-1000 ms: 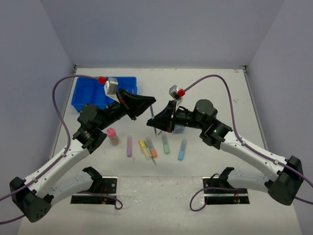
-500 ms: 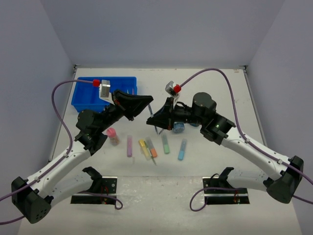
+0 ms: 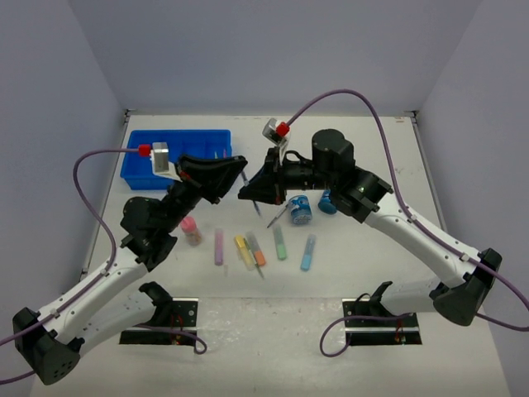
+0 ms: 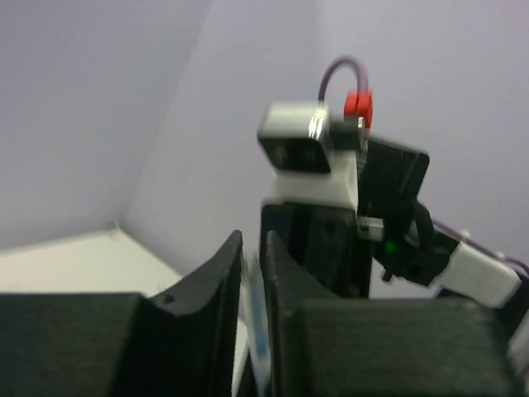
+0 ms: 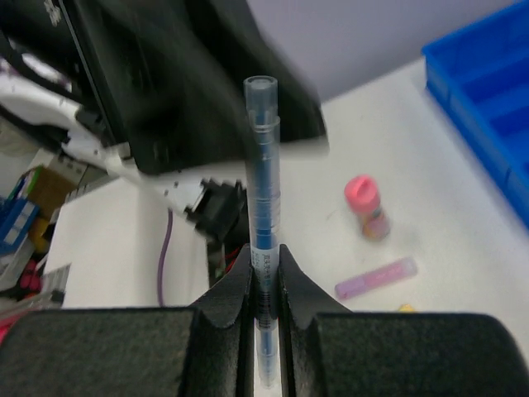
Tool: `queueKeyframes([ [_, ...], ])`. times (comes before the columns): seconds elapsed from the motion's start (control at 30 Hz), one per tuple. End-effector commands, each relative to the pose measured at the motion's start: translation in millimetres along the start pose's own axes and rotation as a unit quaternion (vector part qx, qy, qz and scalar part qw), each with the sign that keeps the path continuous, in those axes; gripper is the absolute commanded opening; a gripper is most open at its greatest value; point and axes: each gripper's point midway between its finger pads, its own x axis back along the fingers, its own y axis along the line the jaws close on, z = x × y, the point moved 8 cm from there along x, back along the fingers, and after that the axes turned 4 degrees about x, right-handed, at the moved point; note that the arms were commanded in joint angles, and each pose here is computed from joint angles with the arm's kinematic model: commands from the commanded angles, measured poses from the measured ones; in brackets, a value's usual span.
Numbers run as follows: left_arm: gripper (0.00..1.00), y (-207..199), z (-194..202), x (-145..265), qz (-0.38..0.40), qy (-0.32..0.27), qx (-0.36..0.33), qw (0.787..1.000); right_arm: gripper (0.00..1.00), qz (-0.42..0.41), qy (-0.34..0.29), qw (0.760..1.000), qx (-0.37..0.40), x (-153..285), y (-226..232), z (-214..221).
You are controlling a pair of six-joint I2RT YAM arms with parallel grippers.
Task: Sort the stationery into containers
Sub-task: Close the pen cap on the pen, then place the pen in the storage box.
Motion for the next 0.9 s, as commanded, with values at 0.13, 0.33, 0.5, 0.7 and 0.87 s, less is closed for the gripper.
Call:
queueKeyframes([
  [0.13,0.37,2,28,-4,-0.032,0.148,-0.029,0.988,0.0,-0.003,-0.108,0.993,0.046,3,-8,-4],
  [0.33,0.14,5,27,-13,-0.032,0.136,-0.034,0.99,0.0,-0.012,-0.096,0.995,0.04,1,-9,10],
  [0.5,0.0,10,29,-15,-0.047,0.141,-0.045,0.988,0.0,-0.003,-0.102,0.994,0.036,4,-10,15],
  [0.7,0.0,71,9,-31,-0.312,0.16,-0.14,0.926,0.99,0.137,-0.083,0.987,-0.024,9,-38,38],
  [0.87,0.0,151,-10,-62,-0.452,0.166,-0.227,0.846,0.99,0.306,-0.069,0.946,-0.08,30,-68,85],
])
